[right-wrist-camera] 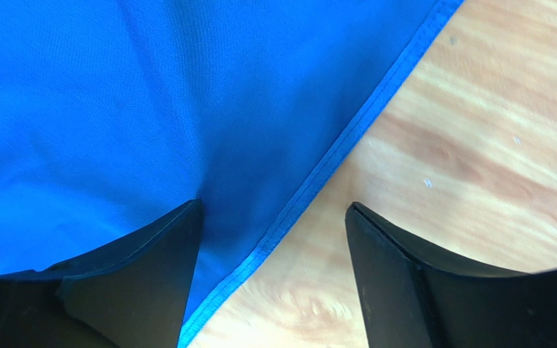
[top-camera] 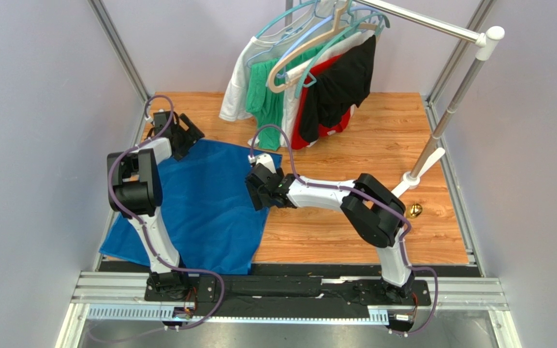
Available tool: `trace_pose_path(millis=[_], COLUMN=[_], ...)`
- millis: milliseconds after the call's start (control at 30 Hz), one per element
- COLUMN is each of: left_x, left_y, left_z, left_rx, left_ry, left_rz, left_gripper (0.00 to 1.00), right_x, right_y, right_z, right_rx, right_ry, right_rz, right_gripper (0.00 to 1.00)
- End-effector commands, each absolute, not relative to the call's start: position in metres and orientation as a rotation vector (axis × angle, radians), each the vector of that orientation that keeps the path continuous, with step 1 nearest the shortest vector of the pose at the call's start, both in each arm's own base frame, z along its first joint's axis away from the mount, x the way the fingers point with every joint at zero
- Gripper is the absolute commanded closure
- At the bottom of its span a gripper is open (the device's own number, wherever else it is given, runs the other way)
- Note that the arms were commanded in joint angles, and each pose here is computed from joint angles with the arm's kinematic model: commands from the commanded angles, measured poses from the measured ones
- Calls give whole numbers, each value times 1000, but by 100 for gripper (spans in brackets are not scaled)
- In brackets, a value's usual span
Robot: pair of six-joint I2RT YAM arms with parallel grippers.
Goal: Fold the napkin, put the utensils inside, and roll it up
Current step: Fold the napkin
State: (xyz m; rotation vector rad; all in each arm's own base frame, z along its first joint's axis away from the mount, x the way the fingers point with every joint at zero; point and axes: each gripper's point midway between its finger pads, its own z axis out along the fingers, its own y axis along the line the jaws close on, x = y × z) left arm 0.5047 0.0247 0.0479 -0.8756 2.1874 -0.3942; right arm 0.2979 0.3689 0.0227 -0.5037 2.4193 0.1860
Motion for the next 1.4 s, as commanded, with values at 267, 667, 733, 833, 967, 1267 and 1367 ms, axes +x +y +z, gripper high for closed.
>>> trace_pose_path(millis=[267, 667, 733, 833, 967, 1267, 1367], left_x=[535, 552, 559, 566, 574, 610, 608], left_y=[23, 20, 19, 17, 12, -12, -12], left_z=[57, 46, 47, 47, 49, 95, 131], left_rx=[-885, -895, -887, -874, -838, -585, -513], left_ry=[2151, 2176, 2175, 2185, 2195, 2114, 2068], left_rz=[-470, -499, -502, -501, -503, -539, -529], left_gripper=[2, 2, 2, 2, 2, 2, 3], right_x=[327, 370, 375, 384, 393, 367, 347], right_y=[384, 404, 404, 400, 391, 371, 369], right_z=[95, 72, 65, 55, 53, 96, 103], right_rx=[-482, -428, -409, -377, -361, -443, -475], right_ry=[2373, 2374, 2389, 2415, 2424, 2348, 2350], right_rz=[402, 550, 575, 608, 601, 616, 647], right_gripper=[19, 19, 20, 20, 21, 22, 23])
